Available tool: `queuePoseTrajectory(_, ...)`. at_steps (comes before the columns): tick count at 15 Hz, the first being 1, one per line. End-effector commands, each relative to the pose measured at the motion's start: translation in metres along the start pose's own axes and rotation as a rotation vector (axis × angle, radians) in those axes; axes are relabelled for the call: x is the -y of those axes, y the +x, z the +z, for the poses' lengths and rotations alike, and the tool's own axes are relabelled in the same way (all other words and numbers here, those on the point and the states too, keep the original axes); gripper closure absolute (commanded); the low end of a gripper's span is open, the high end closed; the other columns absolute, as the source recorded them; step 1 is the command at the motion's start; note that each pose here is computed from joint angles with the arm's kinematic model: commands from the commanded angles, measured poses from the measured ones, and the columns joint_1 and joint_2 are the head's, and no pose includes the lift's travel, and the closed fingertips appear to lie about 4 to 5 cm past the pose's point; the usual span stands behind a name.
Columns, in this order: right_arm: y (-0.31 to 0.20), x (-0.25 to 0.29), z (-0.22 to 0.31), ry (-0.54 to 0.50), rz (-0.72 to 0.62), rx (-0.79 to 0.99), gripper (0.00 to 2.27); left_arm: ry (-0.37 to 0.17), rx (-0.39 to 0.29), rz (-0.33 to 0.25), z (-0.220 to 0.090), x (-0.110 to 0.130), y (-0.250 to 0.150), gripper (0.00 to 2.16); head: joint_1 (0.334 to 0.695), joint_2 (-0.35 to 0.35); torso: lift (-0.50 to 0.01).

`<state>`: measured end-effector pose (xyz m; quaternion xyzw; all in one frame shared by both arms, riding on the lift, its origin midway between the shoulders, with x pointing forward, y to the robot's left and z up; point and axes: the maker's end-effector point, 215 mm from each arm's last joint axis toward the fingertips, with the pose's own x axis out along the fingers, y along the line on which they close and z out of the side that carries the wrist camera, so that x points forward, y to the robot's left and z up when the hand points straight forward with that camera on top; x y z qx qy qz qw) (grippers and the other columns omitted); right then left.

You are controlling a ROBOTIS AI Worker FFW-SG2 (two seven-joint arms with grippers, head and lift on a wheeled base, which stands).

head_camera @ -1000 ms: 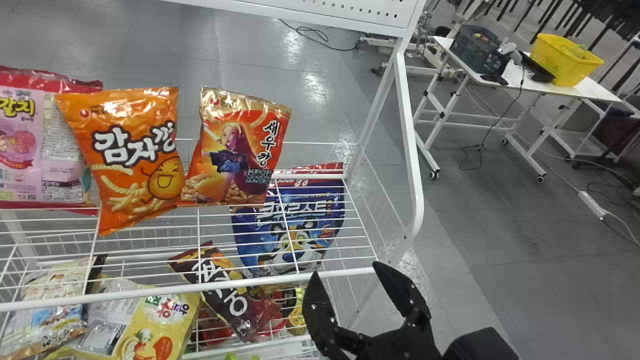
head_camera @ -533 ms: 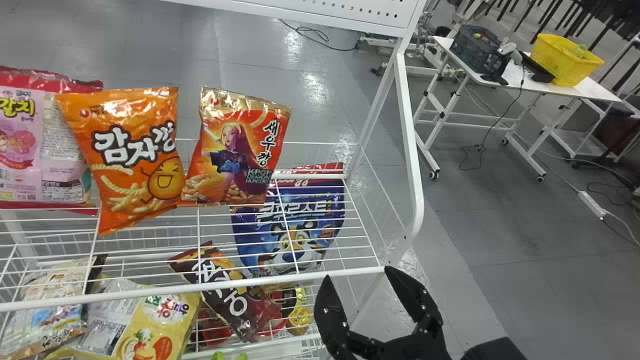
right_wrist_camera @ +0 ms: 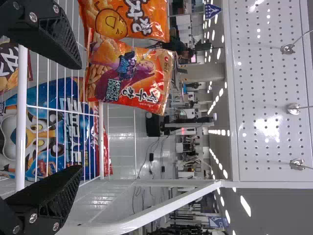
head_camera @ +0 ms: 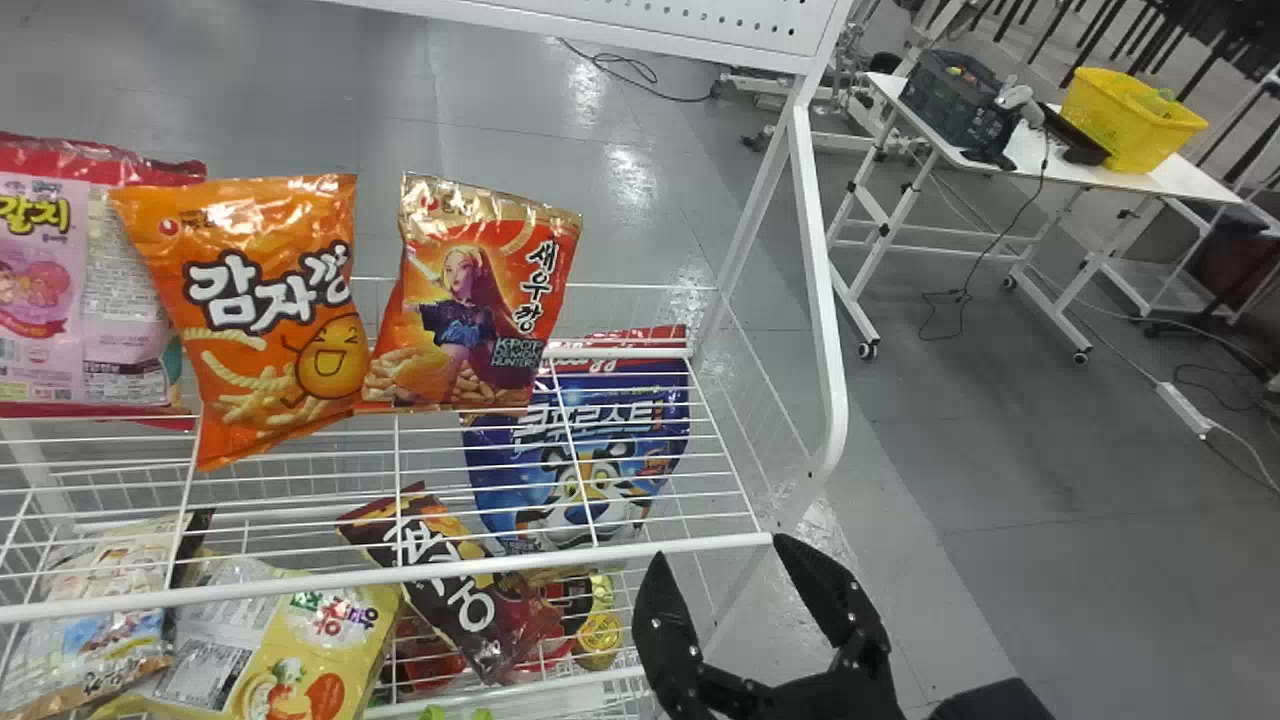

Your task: Hold basket handle with left hand then pick Gkobukchip with right hand and place into basket

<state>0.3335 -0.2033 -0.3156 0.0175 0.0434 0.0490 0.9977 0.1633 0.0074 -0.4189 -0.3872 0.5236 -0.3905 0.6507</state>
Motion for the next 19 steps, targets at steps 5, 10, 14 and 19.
queuePoseTrajectory(5,-0.007,-0.002,0.010,0.006,-0.002,0.038,0.08,-0.012,0.001,-0.014,-0.004,0.002,-0.002,2.11,0.695,-0.350,-0.031)
queuePoseTrajectory(10,-0.007,-0.002,0.011,0.008,-0.004,0.041,0.08,-0.014,0.001,-0.015,-0.005,0.003,-0.002,2.11,0.695,-0.350,-0.031)
queuePoseTrajectory(14,-0.006,0.000,0.011,0.004,-0.005,0.043,0.08,-0.011,0.002,-0.014,-0.004,0.003,-0.002,2.11,0.695,-0.350,-0.031)
queuePoseTrajectory(19,-0.004,0.002,0.012,-0.001,-0.005,0.048,0.08,-0.001,0.002,-0.006,-0.001,0.002,-0.001,2.11,0.695,-0.350,-0.031)
